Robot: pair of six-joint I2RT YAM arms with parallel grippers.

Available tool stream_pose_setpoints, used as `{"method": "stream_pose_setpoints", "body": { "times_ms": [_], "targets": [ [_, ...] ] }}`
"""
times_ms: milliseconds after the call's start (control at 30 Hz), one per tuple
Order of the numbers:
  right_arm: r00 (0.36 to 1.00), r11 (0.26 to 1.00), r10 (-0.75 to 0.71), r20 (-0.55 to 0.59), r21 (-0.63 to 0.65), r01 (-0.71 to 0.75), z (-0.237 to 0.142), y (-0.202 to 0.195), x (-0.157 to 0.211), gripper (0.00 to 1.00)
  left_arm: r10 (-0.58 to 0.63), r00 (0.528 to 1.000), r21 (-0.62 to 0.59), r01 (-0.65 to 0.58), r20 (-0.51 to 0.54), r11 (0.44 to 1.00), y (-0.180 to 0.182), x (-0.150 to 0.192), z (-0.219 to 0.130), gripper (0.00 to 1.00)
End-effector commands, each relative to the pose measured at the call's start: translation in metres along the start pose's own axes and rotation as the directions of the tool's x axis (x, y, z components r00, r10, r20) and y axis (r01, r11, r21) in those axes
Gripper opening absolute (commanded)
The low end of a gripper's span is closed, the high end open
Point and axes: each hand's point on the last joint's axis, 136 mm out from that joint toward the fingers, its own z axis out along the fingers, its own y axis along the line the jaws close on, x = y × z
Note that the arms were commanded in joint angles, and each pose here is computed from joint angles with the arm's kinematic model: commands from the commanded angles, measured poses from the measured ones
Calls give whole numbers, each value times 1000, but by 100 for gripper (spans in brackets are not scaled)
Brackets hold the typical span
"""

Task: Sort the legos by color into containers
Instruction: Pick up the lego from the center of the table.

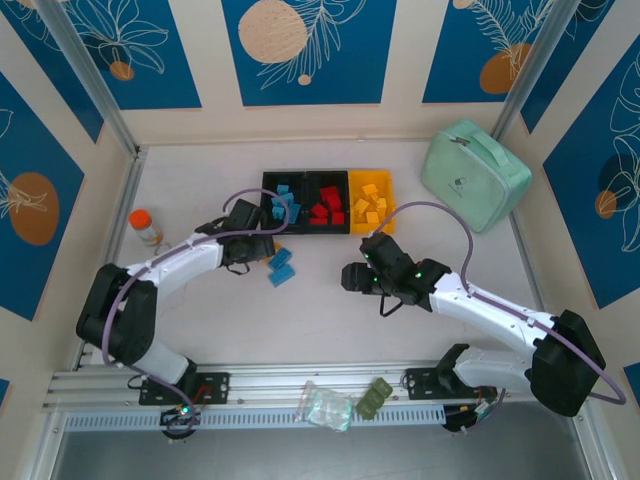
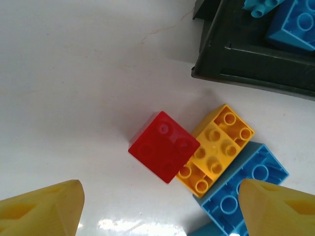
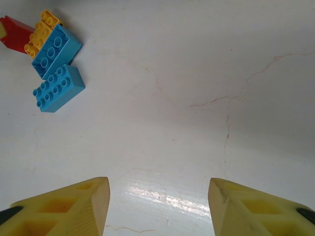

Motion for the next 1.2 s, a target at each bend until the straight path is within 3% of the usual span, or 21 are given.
{"method": "stream_pose_setpoints", "body": {
  "times_ms": [0,267,700,933,1167],
  "targets": [
    [1000,1000,7,19,-11,-6,-8,4,-4,55,-12,999,-9,13,31,1000,-5,-15,8,82],
    [1000,1000,19,23,-4,-19,-11,-1,-2,55,-2,999,-94,5,32,996,8,-17,26,75],
    [999,999,30,24,12,-30,-9,-6,-1,55,12,1000,-120,-9,26,993,19,-12,23,42],
    [999,999,33,30,14,-34,-8,-7,-2,55,34,999,-91,-30,41,995,19,-15,-2,39],
    [998,999,37,46,14,-38,-10,-7,-5,55,63,997,22,-64,49,998,-7,-21,-32,37]
  ]
}}
